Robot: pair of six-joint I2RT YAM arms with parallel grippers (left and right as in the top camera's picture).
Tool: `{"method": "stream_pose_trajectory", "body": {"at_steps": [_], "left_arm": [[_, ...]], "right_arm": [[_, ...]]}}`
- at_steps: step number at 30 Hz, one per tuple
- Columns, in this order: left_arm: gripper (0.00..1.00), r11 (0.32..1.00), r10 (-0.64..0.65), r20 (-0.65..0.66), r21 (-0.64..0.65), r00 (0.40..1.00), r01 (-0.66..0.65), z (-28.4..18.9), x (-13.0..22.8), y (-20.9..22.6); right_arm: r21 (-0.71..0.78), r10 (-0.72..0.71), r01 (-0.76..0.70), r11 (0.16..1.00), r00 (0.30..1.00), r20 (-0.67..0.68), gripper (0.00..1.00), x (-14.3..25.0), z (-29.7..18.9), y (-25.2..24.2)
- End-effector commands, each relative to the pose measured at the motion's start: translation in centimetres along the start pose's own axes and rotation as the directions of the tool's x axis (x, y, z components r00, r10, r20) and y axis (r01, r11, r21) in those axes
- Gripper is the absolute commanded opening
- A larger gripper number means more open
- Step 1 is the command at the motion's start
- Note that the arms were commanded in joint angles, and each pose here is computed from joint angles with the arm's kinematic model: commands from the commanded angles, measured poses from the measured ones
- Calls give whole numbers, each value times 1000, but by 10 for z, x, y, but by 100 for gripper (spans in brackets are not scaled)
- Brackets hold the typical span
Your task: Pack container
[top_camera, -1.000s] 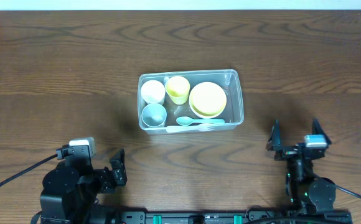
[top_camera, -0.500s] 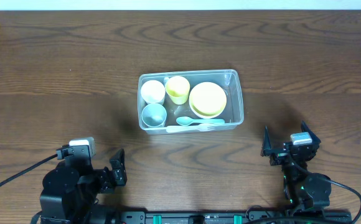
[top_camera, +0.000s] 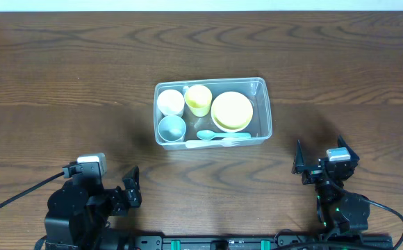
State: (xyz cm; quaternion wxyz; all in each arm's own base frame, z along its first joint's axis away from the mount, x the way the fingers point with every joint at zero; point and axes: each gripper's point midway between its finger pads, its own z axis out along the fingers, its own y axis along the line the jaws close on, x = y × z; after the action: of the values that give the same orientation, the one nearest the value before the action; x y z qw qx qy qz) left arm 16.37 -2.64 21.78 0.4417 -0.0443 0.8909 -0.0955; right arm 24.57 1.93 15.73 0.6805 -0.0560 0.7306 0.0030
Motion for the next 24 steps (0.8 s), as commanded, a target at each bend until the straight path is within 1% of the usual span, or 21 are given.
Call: {"method": "stream_pose_trajectory", "body": {"at_steps": [1, 22, 24], "left_arm": [[98, 1000, -7, 4, -13, 1000, 7, 0, 0, 2], [98, 1000, -7, 4, -13, 1000, 7, 0, 0, 3], [98, 999, 20, 6, -27, 1000, -20, 0, 0, 5]], "right_arm": [[18, 16, -16, 1000, 1000, -1, 99, 1, 0, -4], [18, 16, -16, 1000, 1000, -1, 99, 1, 0, -4], [18, 16, -16, 1000, 1000, -1, 99, 1, 0, -4]]}}
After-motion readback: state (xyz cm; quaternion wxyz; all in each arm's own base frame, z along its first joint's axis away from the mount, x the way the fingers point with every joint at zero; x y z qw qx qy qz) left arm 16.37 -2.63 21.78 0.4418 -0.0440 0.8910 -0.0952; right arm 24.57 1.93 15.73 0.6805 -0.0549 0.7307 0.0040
